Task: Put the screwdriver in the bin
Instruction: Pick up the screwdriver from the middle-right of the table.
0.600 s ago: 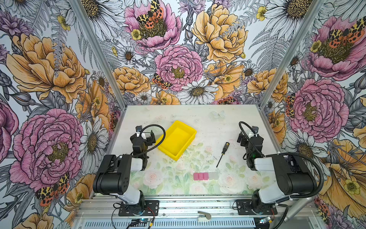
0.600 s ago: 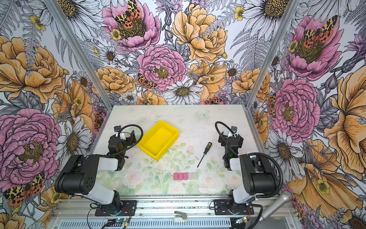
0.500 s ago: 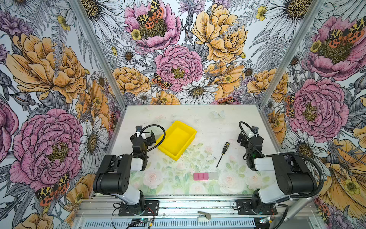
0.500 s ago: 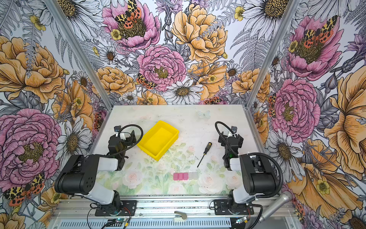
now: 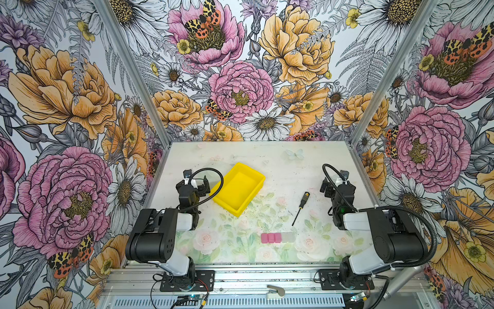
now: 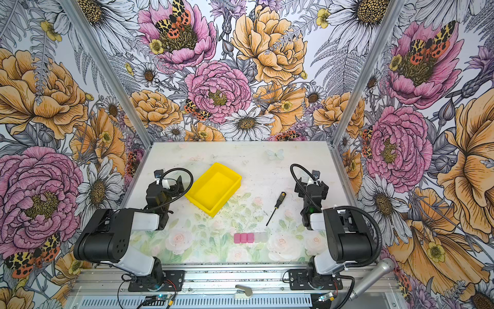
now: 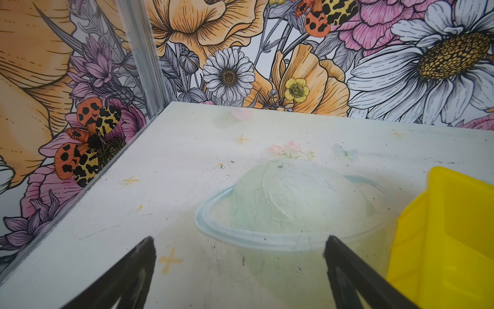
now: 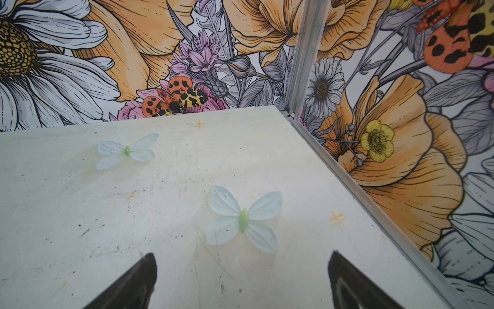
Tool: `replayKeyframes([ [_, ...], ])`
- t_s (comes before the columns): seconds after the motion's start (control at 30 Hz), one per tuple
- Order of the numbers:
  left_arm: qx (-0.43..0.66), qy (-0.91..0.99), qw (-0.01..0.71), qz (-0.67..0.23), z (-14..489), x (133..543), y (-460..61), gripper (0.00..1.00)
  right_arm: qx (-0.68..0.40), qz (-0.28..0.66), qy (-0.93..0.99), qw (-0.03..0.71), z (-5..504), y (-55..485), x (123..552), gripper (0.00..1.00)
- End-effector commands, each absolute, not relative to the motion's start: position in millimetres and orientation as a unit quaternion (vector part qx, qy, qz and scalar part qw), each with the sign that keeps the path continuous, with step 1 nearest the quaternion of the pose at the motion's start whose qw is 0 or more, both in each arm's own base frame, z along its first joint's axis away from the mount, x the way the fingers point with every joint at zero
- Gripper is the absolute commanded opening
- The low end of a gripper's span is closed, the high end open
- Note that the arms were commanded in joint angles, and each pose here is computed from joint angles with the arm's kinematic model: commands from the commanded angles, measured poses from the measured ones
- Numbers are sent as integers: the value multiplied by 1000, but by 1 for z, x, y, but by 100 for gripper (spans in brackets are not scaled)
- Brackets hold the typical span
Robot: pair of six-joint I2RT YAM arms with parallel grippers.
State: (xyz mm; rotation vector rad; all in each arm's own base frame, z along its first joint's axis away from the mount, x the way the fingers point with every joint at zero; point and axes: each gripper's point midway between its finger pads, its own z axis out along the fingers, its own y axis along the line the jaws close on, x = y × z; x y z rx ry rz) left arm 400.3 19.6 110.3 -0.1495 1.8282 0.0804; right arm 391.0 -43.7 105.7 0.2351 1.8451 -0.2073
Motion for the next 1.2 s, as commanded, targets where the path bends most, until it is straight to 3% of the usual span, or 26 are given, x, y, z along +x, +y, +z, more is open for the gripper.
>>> replayKeyframes([
  [0.0,-60,783,618,32,118,403,21,99,103,-97,781,608,117,-46,395,99],
  [0.33,-74,784,616,27,127,402,27,99,98,-100,781,608,122,-44,393,99],
  [0.67,-99,795,599,-17,167,382,30,99,151,-113,779,599,170,-48,367,99],
  [0.87,-97,795,598,-39,191,383,22,99,215,-100,808,540,184,-53,351,100],
  [1.17,-78,823,560,-57,207,386,-12,99,236,-25,856,459,192,-10,348,99],
])
